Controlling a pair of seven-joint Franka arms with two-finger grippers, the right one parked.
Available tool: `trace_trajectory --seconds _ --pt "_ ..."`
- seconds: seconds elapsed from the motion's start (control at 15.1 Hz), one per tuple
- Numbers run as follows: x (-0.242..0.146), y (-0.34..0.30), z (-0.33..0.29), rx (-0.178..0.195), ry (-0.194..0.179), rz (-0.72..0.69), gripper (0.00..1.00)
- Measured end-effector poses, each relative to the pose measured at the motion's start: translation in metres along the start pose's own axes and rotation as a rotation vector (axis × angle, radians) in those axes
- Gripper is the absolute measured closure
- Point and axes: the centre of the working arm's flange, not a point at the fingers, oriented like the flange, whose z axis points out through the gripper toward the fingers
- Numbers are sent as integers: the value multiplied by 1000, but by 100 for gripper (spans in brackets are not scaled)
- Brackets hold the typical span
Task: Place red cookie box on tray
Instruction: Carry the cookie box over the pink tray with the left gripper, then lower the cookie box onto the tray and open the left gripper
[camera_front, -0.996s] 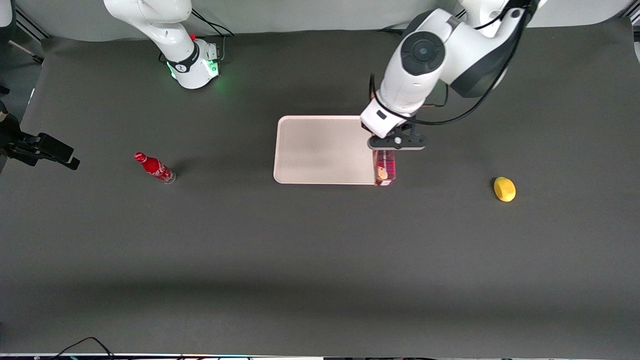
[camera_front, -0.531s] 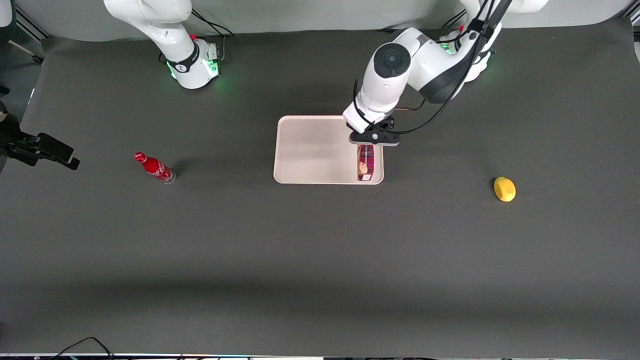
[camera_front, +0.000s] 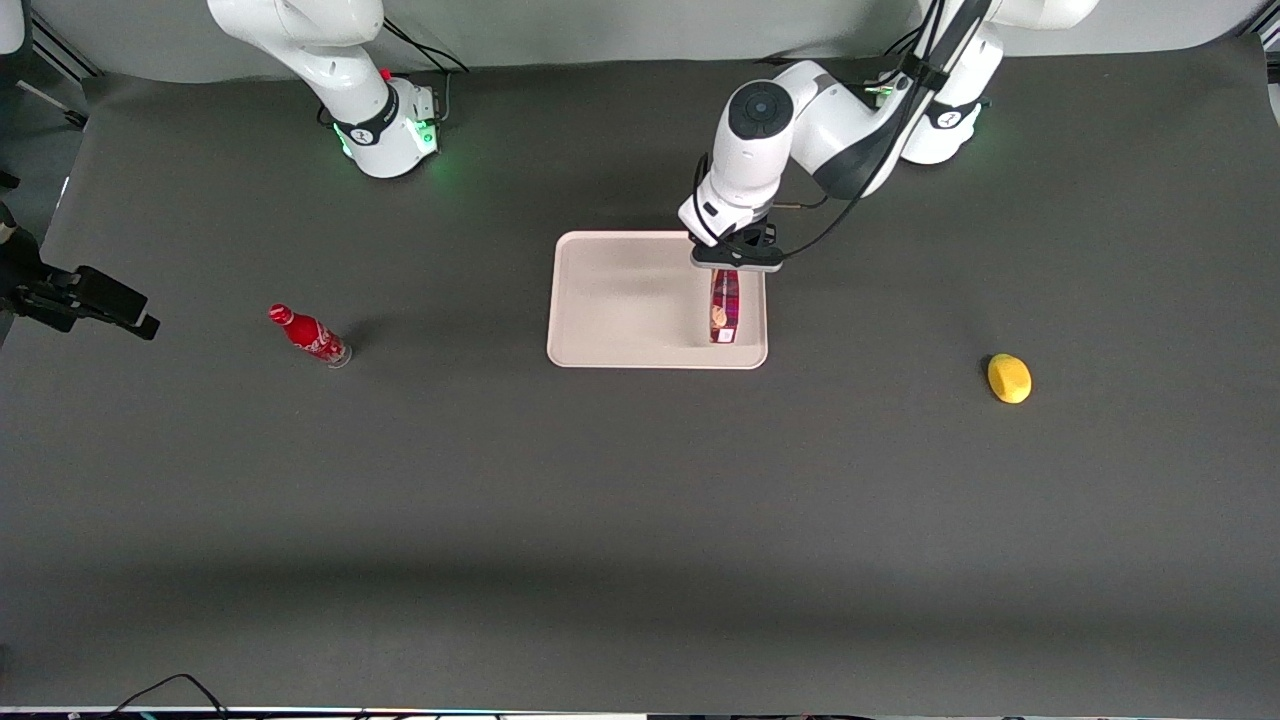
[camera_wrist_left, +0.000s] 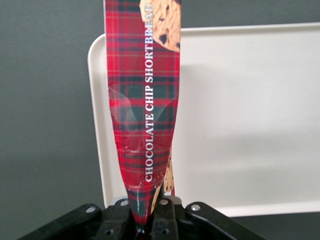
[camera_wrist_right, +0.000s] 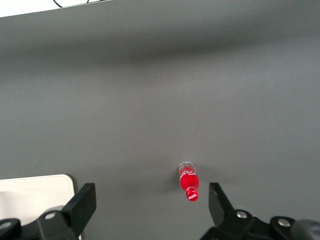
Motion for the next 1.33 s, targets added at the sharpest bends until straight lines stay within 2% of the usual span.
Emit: trace_trajectory --seconds 0.2,0.4,0.66,1.13,1.33 --pt "-16 5 14 41 27 6 88" --pt "-16 8 30 28 39 24 88" --pt "-14 4 55 53 32 47 88" --pt "-5 -2 57 46 39 22 88" --pt "-3 -2 61 32 41 15 88"
